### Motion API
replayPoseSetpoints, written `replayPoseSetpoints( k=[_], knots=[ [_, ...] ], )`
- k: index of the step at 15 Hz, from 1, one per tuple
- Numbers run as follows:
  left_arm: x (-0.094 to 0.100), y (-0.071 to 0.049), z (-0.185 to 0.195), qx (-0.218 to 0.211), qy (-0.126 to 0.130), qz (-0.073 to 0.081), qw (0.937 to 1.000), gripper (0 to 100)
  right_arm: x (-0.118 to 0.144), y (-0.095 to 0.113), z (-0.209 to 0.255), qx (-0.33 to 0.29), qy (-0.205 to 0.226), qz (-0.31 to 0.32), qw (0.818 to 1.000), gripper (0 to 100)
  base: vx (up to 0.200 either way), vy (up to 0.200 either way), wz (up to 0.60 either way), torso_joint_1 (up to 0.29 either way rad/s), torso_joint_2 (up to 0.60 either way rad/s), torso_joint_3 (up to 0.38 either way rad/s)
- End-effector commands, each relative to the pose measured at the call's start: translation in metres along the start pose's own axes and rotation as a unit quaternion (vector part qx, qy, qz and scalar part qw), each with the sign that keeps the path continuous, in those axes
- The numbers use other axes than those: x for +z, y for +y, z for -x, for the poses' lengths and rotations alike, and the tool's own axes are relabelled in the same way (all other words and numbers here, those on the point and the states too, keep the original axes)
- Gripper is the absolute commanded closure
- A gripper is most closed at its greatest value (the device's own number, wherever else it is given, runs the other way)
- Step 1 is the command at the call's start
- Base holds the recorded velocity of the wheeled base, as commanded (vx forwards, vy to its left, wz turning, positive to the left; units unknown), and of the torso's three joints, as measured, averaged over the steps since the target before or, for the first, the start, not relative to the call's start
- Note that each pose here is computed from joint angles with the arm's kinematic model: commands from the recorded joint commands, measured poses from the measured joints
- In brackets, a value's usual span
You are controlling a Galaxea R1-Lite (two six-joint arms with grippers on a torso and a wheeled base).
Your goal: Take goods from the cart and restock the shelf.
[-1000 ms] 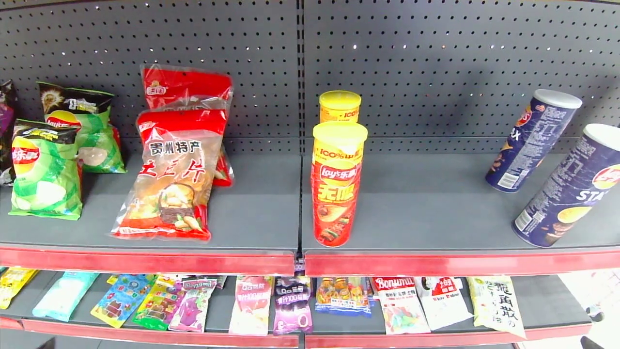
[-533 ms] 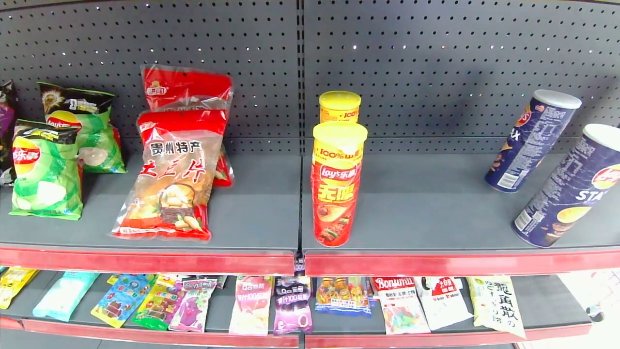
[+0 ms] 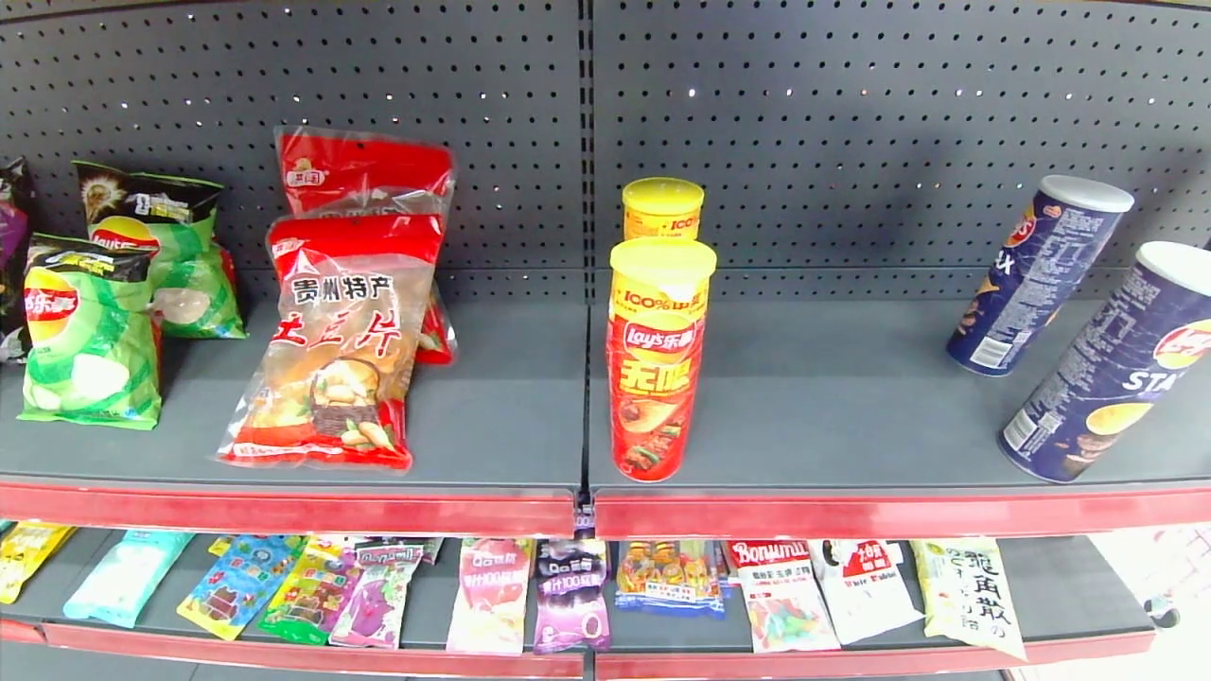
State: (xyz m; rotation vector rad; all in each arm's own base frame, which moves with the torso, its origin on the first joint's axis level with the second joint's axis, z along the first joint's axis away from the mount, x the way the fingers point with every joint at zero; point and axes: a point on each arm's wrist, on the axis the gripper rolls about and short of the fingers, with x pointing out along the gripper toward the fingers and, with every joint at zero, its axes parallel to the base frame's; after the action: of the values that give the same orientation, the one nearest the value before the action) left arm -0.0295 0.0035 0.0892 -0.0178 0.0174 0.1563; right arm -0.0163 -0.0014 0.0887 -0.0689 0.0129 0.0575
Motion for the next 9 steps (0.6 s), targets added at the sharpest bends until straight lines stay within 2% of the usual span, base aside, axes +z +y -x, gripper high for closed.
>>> replayPoseSetpoints(
  k=[1, 3, 5, 7, 8, 9],
  knots=[
    [-0.005, 0.0001, -0.0013, 0.002, 0.002, -0.003, 1.0, 0, -0.006, -0.0011, -0.0011, -0.033, 0.014, -0.015, 0.999, 0, 0.0, 0.0, 0.0, 0.0, 0.0, 0.0],
    [-0.0051, 0.0003, -0.0014, 0.006, 0.001, -0.002, 1.0, 0, -0.0058, -0.001, -0.0011, -0.031, 0.013, -0.015, 0.999, 0, 0.0, 0.0, 0.0, 0.0, 0.0, 0.0],
    [-0.0053, 0.0003, -0.0015, 0.007, 0.001, -0.003, 1.0, 0, -0.0043, 0.0005, -0.0011, 0.004, 0.006, -0.003, 1.0, 0, 0.0, 0.0, 0.0, 0.0, 0.0, 0.0],
    [-0.0053, 0.0002, -0.0015, 0.006, 0.001, -0.004, 1.0, 0, -0.0045, -0.0003, -0.0011, -0.013, 0.008, -0.009, 1.0, 0, 0.0, 0.0, 0.0, 0.0, 0.0, 0.0],
    [-0.0053, 0.0003, -0.0015, 0.006, 0.001, -0.014, 0.9999, 0, -0.0044, -0.0004, -0.0011, -0.014, 0.007, -0.012, 1.0, 0, 0.0, 0.0, 0.0, 0.0, 0.0, 0.0],
    [-0.0053, 0.0003, -0.0015, 0.006, 0.001, -0.016, 0.9999, 0, -0.0053, -0.0005, -0.0012, -0.02, 0.011, -0.013, 1.0, 0, 0.0, 0.0, 0.0, 0.0, 0.0, 0.0]
  ],
)
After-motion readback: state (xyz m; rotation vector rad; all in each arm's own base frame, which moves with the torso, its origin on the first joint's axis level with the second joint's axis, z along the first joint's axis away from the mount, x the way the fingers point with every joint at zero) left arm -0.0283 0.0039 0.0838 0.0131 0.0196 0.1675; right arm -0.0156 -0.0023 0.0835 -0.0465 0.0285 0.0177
